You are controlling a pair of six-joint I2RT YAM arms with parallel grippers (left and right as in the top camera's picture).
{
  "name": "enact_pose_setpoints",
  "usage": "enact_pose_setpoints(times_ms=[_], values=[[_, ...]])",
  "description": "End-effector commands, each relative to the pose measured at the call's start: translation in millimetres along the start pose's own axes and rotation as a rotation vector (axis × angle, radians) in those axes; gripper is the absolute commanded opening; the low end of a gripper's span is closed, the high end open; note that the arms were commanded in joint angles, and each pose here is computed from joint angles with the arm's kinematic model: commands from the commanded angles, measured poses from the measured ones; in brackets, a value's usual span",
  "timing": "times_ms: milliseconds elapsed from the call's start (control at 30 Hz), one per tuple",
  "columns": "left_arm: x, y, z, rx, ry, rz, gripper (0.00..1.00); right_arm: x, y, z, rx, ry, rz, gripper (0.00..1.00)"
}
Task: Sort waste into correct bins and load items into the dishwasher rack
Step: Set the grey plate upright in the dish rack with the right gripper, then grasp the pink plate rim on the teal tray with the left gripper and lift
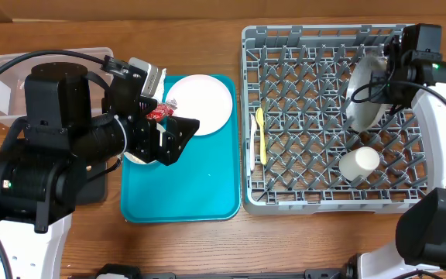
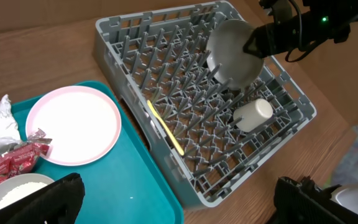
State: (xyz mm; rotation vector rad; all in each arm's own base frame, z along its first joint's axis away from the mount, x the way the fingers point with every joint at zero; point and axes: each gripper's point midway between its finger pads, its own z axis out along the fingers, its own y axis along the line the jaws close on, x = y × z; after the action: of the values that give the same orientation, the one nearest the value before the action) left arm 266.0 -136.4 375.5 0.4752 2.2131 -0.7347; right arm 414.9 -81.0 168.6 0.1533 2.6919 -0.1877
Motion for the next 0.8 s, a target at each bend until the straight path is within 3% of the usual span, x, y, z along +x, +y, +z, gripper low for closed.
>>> enact_pose_setpoints(times_ms=[0, 167, 433, 467, 567, 700, 767], values=[[-5, -4, -4, 0.004, -0.02, 0.024, 1.0, -25, -1, -34, -0.018, -0.112, 0.065, 0.7], [-5, -3, -4, -0.003, -0.019, -0.009, 1.0, -51, -4, -96, -0.047, -0.27, 0.13, 0.79], [36, 59, 32, -0.24, 0.192, -0.305, 0.98, -30, 58, -228, -0.488, -0.447, 0.139, 0.8], [50, 72, 52, -0.254, 0.267, -0.39, 0.96, -17, 78, -258, -0.626, -0.466, 0.096, 1.0], [70, 85, 85, -0.26, 0.357, -0.51, 0.91, 2, 105, -298, -0.828, -0.49, 0.022, 1.0], [97, 96, 136, -0.287, 0.474, -0.638, 0.86, 16, 117, -315, -0.931, -0.473, -0.009, 1.0], [108, 104, 160, -0.34, 0.504, -0.69, 0.78, 20, 118, -311, -0.933, -0.439, 0.006, 1.0]])
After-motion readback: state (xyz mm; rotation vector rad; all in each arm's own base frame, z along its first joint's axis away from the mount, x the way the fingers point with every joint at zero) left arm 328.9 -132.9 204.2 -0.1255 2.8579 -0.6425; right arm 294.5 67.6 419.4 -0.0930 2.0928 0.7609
